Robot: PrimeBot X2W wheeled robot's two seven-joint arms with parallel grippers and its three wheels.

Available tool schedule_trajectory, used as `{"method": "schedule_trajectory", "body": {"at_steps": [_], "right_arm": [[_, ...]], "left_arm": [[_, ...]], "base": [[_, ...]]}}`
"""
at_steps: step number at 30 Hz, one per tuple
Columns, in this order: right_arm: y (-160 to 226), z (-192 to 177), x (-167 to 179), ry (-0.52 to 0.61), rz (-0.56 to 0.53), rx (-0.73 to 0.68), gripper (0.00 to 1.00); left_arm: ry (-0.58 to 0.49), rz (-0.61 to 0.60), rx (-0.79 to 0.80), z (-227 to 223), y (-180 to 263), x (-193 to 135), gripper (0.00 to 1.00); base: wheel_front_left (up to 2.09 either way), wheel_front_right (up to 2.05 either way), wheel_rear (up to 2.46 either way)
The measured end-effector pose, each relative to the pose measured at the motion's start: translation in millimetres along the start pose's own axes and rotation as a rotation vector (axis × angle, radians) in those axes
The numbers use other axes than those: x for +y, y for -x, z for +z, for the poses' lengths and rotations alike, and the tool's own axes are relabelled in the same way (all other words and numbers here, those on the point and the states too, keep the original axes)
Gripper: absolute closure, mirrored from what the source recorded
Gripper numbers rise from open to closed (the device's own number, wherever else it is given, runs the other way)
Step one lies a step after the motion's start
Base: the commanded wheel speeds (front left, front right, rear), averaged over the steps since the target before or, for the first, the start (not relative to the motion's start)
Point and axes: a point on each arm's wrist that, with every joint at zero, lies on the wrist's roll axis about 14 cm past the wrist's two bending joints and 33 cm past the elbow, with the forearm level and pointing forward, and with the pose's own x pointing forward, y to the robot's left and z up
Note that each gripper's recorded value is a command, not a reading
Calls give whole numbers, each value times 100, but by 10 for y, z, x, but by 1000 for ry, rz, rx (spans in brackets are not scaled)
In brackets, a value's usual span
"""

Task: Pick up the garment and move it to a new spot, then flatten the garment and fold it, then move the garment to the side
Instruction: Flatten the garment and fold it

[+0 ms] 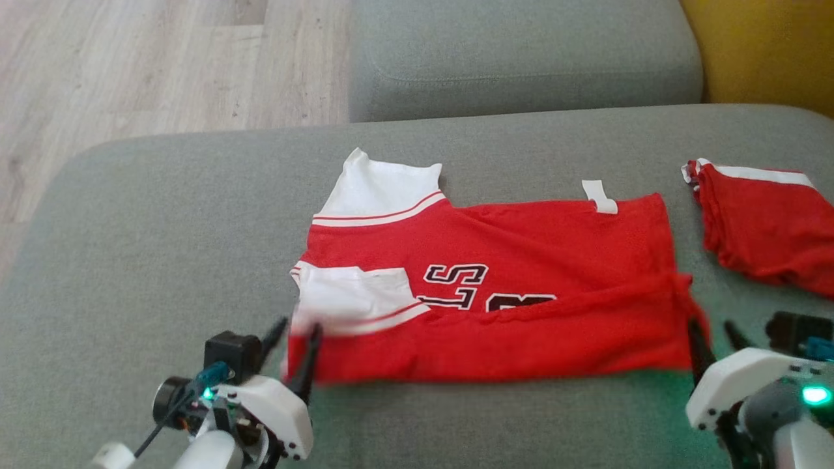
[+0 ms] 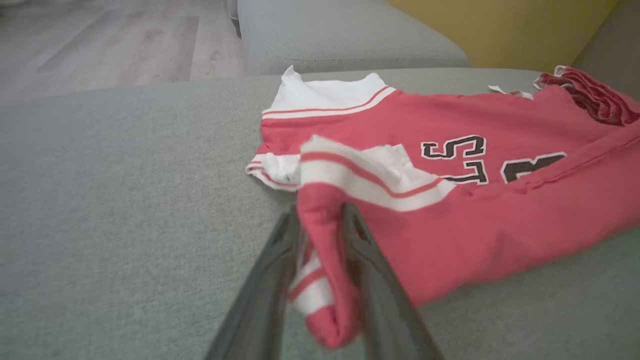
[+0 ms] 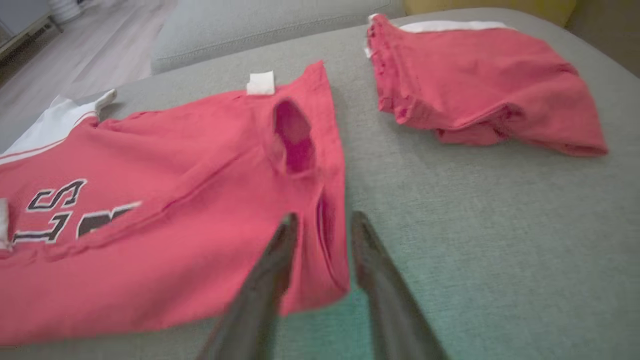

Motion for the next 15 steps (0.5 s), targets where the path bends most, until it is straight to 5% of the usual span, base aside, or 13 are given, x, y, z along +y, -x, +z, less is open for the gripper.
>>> {"method": "schedule_trajectory", "body": {"at_steps": [6, 15], "right_arm": [[30, 410, 6, 40, -6, -217, 0], [117, 834, 276, 16, 81, -554, 0]], "left_arm": [[2, 14, -111, 209, -72, 7, 0], [55, 26, -472, 1100, -226, 30, 0]], "base": [[0, 0, 0], [0, 0, 0]]}}
